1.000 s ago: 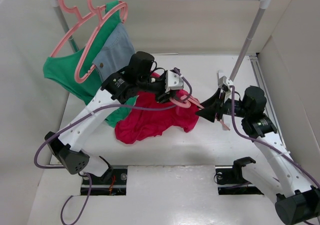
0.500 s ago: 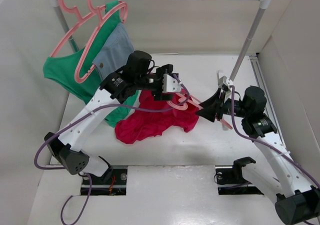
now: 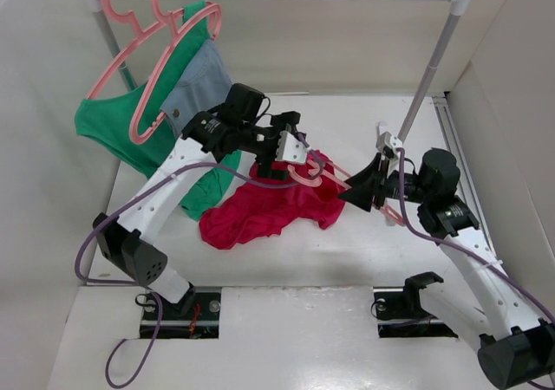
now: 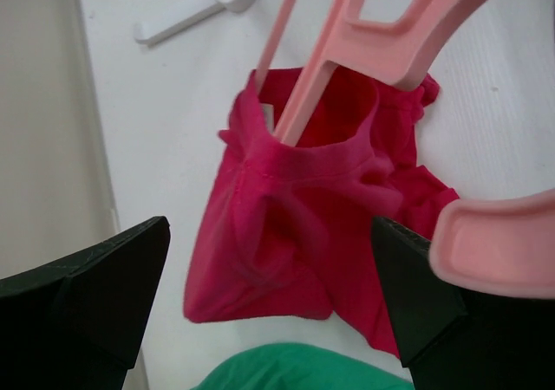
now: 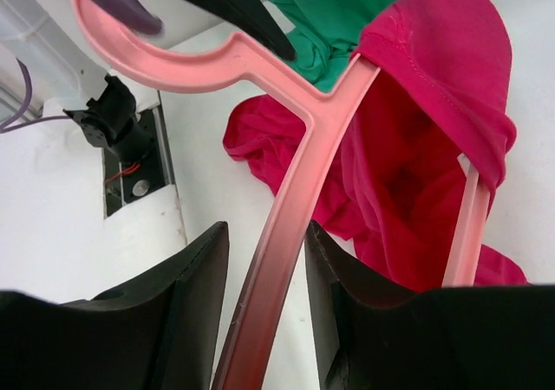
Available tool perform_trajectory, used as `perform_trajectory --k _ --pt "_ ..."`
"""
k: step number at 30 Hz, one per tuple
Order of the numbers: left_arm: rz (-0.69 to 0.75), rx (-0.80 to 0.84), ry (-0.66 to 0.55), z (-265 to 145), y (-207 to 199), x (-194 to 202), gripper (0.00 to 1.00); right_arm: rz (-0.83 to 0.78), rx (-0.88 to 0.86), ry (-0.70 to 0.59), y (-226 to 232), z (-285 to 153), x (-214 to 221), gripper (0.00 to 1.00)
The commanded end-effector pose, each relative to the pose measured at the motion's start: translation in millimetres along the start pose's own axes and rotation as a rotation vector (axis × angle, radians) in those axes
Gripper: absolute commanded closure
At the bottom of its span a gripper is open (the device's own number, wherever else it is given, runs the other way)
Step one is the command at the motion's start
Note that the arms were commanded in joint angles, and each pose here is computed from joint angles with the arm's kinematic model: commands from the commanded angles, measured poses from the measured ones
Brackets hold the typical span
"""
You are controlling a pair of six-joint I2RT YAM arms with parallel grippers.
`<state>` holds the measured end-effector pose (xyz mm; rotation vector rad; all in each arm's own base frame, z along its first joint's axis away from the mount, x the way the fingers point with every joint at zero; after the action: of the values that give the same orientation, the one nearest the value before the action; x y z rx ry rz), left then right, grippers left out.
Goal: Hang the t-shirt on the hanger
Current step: Place tshirt on hanger
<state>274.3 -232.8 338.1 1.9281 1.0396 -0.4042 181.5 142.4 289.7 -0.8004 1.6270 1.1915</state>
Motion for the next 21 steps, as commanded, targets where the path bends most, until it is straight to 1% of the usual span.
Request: perform_trajectory --k 1,2,7,8,12,13,14,15,16,18,19,20,21 --pt "-0.007 0.057 -0.022 16.0 -10.2 9.8 0.00 -0.142 -0.031 -0.068 7.9 1.6 -29.2 1.00" --pt "0.023 0.020 -0.033 20.5 -3.1 11.1 0.00 -0.142 -0.031 -0.068 7.9 1.6 -29.2 1.00" --pt "0.073 -0.020 -0.071 41.0 -0.8 18.3 0.00 -0.136 -0.049 -0.058 9.6 5.4 -27.1 1.00" --pt "0.088 -0.012 -0.078 43.5 -2.0 14.7 0.03 -0.144 -0.059 -0.060 12.6 6.3 -29.7 1.00" --pt "0.088 0.052 -0.071 64.5 -9.1 32.4 0.10 -0.144 -0.059 -0.060 13.5 7.5 -29.5 1.00" --pt "0.087 0.065 -0.074 70.7 -12.1 33.5 0.10 -0.144 -0.059 -0.060 13.5 7.5 -29.5 1.00" --pt "0.087 0.065 -0.074 75.1 -10.9 36.5 0.12 -0.152 -0.069 -0.063 16.5 8.3 -32.1 1.00" --pt "0.091 0.062 -0.092 77.9 -10.4 31.4 0.13 -0.144 -0.068 -0.057 14.1 9.8 -30.9 1.00" --pt "0.064 0.043 -0.098 81.2 -6.6 31.8 0.15 -0.151 -0.069 -0.062 15.3 9.4 -34.0 1.00" --pt "0.033 0.017 -0.122 82.1 -1.7 27.8 0.15 -0.152 -0.078 -0.059 17.1 10.6 -33.5 1.00" --pt "0.030 -0.007 -0.168 80.2 5.1 25.5 0.15 -0.152 -0.078 -0.059 17.1 10.6 -33.5 1.00" --pt "0.015 -0.029 -0.207 71.0 8.2 20.4 0.15 -0.152 -0.078 -0.059 17.1 10.6 -33.5 1.00" --pt "0.002 -0.060 -0.233 59.7 14.9 28.9 0.15 -0.152 -0.078 -0.059 17.1 10.6 -33.5 1.00"
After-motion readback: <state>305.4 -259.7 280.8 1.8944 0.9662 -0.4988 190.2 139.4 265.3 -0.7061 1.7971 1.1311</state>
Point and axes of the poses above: each gripper's point midway between its finger pads, its own z axis out along the fingers, its own y axis along the line the jaws close on, x = y × z, the point moved 7 cm from there along -z, back along the fingers, and after that the axes turned 6 degrees about z, right-handed, at the moved point
